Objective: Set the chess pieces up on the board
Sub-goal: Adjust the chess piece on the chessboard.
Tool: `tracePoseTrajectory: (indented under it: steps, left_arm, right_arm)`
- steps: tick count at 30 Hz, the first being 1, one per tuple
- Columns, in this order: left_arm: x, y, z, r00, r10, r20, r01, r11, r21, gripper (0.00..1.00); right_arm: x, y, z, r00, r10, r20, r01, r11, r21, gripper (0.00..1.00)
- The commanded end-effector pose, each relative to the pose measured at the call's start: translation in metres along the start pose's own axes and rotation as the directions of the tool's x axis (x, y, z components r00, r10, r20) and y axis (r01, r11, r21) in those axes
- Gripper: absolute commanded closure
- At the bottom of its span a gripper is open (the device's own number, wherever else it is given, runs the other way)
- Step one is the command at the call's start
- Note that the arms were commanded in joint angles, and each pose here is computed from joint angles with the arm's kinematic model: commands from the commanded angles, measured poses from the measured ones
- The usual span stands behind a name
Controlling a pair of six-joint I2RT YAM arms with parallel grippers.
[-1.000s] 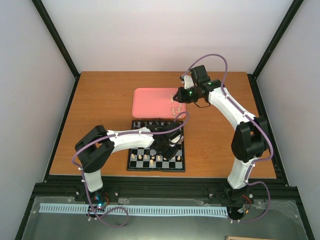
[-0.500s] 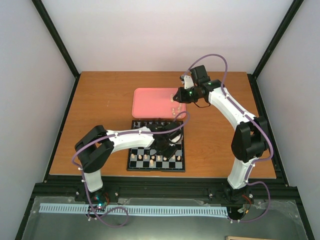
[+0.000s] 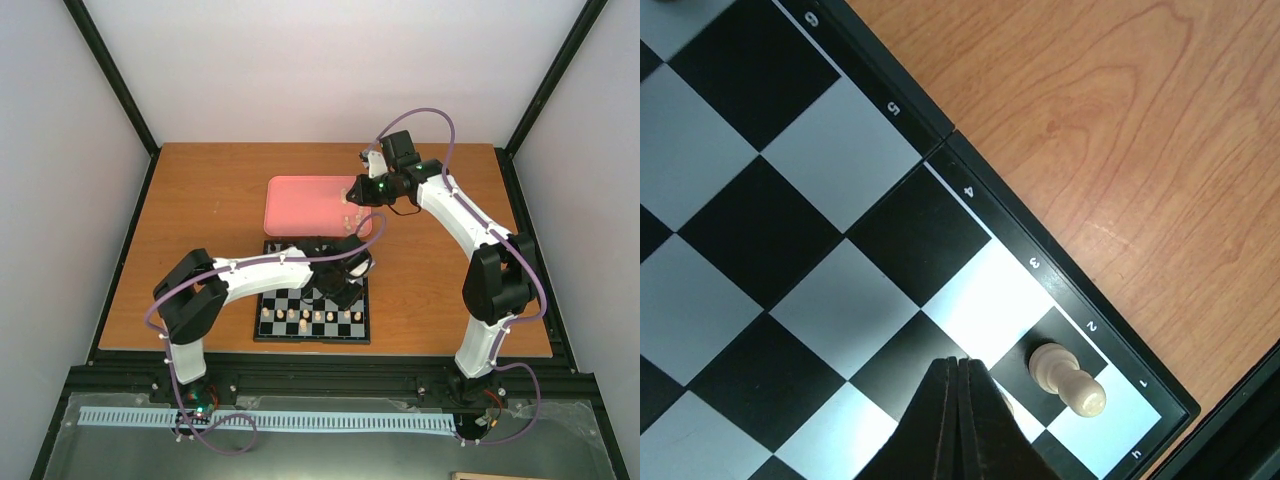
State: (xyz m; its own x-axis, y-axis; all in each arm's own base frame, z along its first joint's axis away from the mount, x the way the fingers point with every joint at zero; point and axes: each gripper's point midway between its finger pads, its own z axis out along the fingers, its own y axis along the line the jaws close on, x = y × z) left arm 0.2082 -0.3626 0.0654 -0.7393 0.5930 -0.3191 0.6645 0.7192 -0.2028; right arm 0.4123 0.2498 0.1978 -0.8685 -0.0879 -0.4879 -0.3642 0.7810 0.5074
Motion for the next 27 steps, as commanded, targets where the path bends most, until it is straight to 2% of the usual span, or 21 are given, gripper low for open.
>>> tracePoseTrajectory:
  steps: [1, 27]
  left_arm:
    - [-0.002, -0.007, 0.003, 0.999, 0.027, -0.02, -0.026, 0.999, 0.029, 0.99]
    - [0.01, -0.016, 0.011, 0.991, 0.083, -0.1, -0.074, 0.993, 0.088, 0.99]
  right_arm:
    - [-0.007, 0.0, -0.007, 1.0, -0.012, 0.023, 0.012, 1.0, -0.001, 0.89]
    - [-0.005, -0.004, -0.006, 1.0, -0.003, 0.021, 0.003, 1.0, 0.003, 0.89]
